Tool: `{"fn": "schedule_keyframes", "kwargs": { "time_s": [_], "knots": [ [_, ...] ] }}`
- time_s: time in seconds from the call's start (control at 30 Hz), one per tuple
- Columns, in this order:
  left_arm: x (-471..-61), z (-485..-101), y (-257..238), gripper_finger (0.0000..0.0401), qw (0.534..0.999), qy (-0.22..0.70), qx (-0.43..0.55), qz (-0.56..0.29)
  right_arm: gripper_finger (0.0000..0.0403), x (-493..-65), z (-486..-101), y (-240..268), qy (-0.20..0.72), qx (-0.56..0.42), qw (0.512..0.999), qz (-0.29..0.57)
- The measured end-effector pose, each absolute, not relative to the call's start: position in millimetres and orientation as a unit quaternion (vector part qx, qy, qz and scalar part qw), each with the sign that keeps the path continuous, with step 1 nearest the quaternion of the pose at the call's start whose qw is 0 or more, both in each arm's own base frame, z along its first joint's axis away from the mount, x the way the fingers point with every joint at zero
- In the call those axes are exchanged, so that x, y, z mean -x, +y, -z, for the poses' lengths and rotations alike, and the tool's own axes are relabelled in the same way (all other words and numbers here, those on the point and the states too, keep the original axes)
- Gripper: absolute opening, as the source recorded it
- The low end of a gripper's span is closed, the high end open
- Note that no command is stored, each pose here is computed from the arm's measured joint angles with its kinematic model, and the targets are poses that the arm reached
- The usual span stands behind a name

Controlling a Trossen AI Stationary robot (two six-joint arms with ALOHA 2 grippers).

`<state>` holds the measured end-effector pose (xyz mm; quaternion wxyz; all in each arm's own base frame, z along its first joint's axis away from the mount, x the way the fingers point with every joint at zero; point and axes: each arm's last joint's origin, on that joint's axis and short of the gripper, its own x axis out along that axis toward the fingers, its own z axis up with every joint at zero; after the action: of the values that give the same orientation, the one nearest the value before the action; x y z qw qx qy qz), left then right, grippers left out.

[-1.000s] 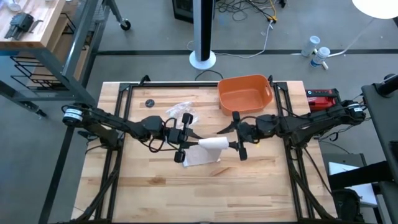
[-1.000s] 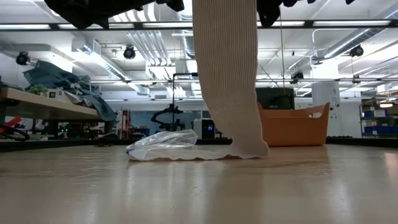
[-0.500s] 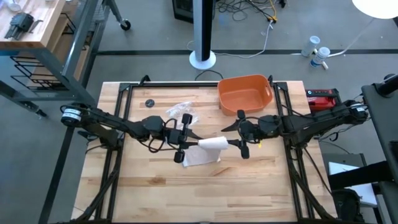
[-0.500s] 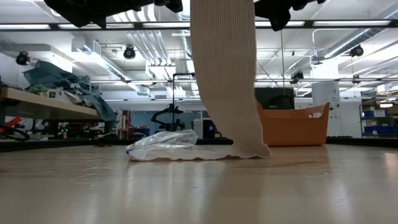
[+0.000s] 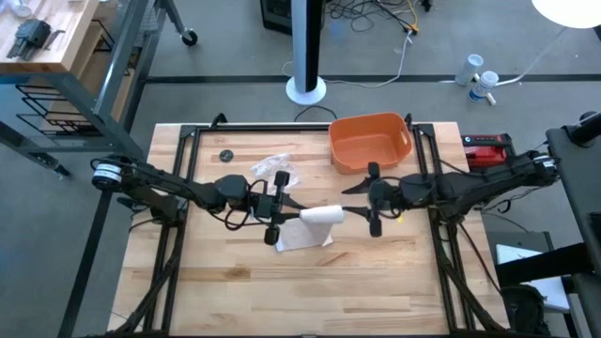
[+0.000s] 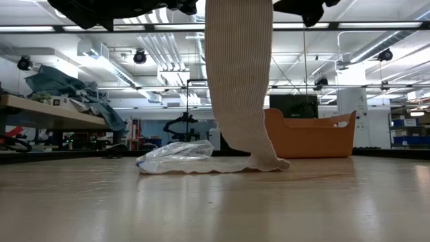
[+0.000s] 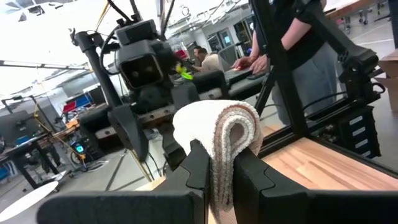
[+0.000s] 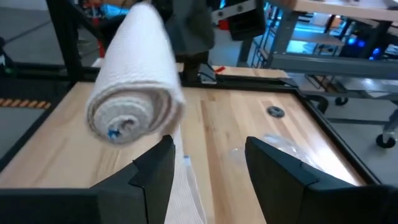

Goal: Roll bandage
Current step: Roll the brown bandage

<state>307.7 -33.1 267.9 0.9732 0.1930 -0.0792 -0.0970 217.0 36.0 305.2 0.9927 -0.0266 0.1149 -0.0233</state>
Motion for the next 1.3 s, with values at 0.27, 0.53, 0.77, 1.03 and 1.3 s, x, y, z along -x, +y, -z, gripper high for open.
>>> {"fn": "schedule_keyframes", "kwargs": {
  "time_s": [0.27, 0.53, 0.77, 1.03, 1.3],
  "knots": [
    [-308, -266, -32, 0.0025, 0.971, -0.068, -0.213, 0.078, 0.0188, -196, -315, 43, 0.088, -0.012, 0.996, -0.002],
    [-308, -265, -34, 0.0025, 0.964, -0.065, -0.247, 0.07, 0.0194, -214, -300, 50, 0.121, -0.051, 0.991, -0.002],
    [-308, -264, -36, 0.0025, 0.959, -0.061, -0.265, 0.072, 0.026, -225, -302, 54, 0.112, -0.048, 0.992, -0.011],
    [-308, -264, -37, 0.0025, 0.959, -0.06, -0.269, 0.066, 0.032, -243, -299, 60, 0.109, -0.034, 0.993, -0.044],
    [-307, -264, -43, 0.0025, 0.956, -0.068, -0.273, 0.086, 0.0301, -260, -302, 65, 0.087, -0.009, 0.995, -0.053]
  ]
}}
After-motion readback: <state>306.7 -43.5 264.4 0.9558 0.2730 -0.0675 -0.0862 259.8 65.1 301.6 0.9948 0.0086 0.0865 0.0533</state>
